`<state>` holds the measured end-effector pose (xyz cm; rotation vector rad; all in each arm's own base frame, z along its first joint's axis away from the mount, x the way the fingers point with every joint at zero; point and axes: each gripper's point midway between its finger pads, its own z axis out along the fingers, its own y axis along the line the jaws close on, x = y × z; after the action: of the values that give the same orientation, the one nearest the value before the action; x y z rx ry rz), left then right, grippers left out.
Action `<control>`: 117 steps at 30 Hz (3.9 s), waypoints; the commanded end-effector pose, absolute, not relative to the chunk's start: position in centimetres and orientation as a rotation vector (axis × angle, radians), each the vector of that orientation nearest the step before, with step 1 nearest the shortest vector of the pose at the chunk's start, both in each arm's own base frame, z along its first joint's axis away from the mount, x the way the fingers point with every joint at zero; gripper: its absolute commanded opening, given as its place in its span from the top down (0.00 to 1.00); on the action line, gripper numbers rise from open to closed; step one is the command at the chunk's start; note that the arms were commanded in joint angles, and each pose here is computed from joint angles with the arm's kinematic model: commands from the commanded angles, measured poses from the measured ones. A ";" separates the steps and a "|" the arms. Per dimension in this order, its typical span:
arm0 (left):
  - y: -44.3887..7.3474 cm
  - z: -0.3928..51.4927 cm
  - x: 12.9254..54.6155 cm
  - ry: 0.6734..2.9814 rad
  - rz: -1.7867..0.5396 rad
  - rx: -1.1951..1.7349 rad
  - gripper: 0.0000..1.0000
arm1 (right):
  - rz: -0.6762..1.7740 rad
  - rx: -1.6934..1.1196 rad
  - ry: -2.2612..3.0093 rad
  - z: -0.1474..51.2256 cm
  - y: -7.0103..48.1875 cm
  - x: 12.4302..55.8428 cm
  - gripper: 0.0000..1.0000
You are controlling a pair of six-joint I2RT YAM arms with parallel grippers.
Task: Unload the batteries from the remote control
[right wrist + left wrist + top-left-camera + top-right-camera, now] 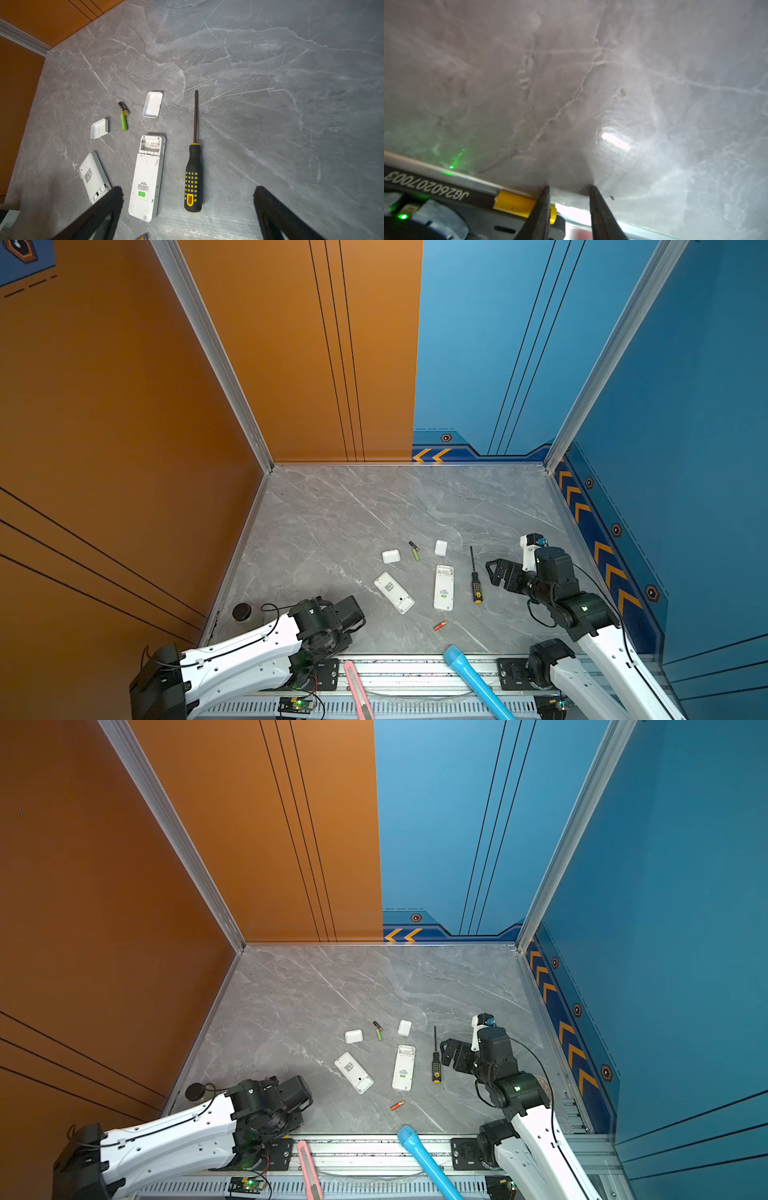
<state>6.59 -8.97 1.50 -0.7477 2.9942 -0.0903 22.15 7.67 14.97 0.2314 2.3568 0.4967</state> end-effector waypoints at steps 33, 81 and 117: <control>-5.0 8.4 9.2 2.653 0.061 -1.168 0.32 | 0.963 -0.840 2.406 18.7 24.5 14.4 0.05; 3.0 37.7 24.9 2.017 -0.286 -0.914 0.15 | 0.734 -1.749 2.156 3.6 54.4 5.9 0.53; 3.1 40.9 23.7 1.932 -0.327 -0.876 0.05 | 0.294 -1.829 2.100 -1.5 51.9 8.4 0.62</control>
<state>24.47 3.13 40.18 -0.8982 1.9400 -0.3294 6.36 55.33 2.70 -1.7710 2.0525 0.5907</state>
